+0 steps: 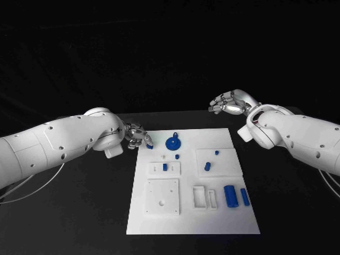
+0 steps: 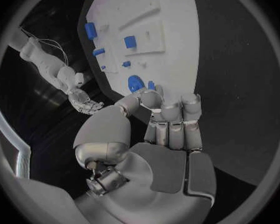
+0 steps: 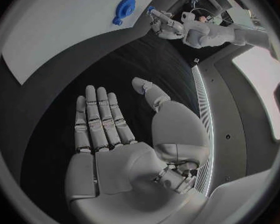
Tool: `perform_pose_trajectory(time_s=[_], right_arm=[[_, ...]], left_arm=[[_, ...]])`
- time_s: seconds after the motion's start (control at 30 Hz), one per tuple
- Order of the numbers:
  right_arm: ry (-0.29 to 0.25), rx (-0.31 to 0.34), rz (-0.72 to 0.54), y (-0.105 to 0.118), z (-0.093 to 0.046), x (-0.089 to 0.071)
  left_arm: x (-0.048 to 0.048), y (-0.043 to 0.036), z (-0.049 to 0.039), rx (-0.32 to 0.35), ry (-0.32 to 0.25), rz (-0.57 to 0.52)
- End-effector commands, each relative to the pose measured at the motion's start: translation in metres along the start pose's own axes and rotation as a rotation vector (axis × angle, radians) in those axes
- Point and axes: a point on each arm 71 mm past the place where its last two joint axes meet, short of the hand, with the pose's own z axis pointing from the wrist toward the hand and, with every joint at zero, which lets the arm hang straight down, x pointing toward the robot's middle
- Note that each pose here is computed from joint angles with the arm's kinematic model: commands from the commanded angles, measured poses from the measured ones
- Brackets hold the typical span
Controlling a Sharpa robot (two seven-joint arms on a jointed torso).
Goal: Assemble the parts on the task board
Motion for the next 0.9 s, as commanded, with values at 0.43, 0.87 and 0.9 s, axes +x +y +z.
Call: perform_pose_trajectory(time_s=[0.43, 0.87, 0.9], right_arm=[[0.009, 0.012, 0.011, -0.008, -0.002, 0.006], [0.007, 0.015, 0.011, -0.009, -0.003, 0.006], [0.008, 0.014, 0.011, -0.009, -0.003, 0.006]], left_arm=[[0.0222, -0.0109, -0.0200, 0.027, -0.058, -0.023], [0.0523, -0.0041, -0.0216, 0.011, -0.057, 0.081], [0.0536, -0.0041, -0.0212, 0.010, -0.057, 0.090]])
